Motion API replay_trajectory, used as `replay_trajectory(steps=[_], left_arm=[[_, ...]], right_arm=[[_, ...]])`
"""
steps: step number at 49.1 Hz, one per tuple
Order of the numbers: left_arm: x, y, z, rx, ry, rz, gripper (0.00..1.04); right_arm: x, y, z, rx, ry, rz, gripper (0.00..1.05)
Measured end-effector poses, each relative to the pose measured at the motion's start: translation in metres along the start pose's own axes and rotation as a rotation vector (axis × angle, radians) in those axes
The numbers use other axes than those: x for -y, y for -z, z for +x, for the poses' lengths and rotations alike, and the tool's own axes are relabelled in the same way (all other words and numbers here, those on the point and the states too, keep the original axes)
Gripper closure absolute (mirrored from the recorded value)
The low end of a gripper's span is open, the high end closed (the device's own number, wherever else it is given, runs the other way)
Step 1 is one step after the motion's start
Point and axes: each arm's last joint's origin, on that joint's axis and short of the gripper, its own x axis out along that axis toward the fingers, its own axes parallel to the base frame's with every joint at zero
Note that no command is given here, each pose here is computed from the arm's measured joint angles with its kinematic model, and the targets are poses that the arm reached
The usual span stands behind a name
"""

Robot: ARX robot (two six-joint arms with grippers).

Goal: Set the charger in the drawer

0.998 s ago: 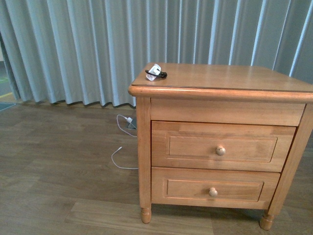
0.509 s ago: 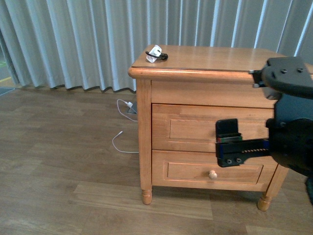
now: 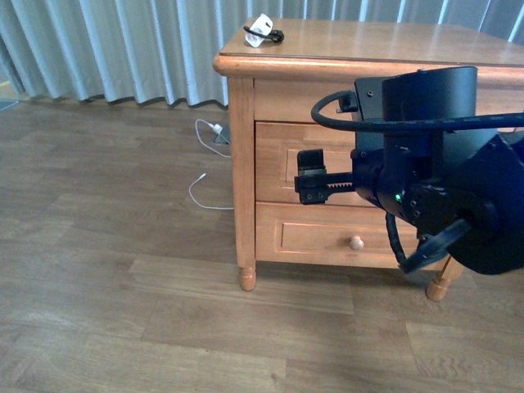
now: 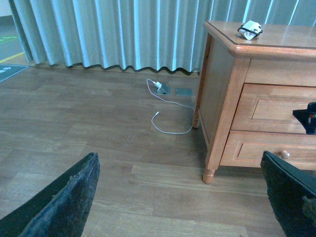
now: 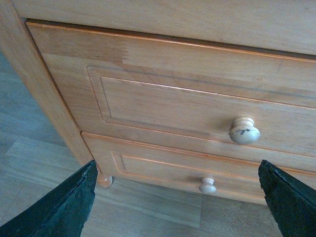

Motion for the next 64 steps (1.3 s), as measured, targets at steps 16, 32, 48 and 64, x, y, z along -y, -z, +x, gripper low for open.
replay_trajectory(steps=[16, 32, 48, 64], left_arm=[[0.000, 0.000, 0.000, 0.000, 0.000, 0.000, 0.06], [0.000, 0.000, 0.000, 0.000, 0.000, 0.000, 0.06], [0.000, 0.000, 0.000, 0.000, 0.000, 0.000, 0.06], [0.000, 0.000, 0.000, 0.000, 0.000, 0.000, 0.06]], right_arm=[[0.026, 0.007, 0.051, 0.018, 0.073, 0.029, 0.08], [0.043, 0.017, 0.071, 0.011, 0.094, 0.044, 0.08], [0.045, 0.024, 0.080, 0.004, 0.104, 0.053, 0.08], [0.045, 0.026, 0.083, 0.007, 0.124, 0.061, 0.08]])
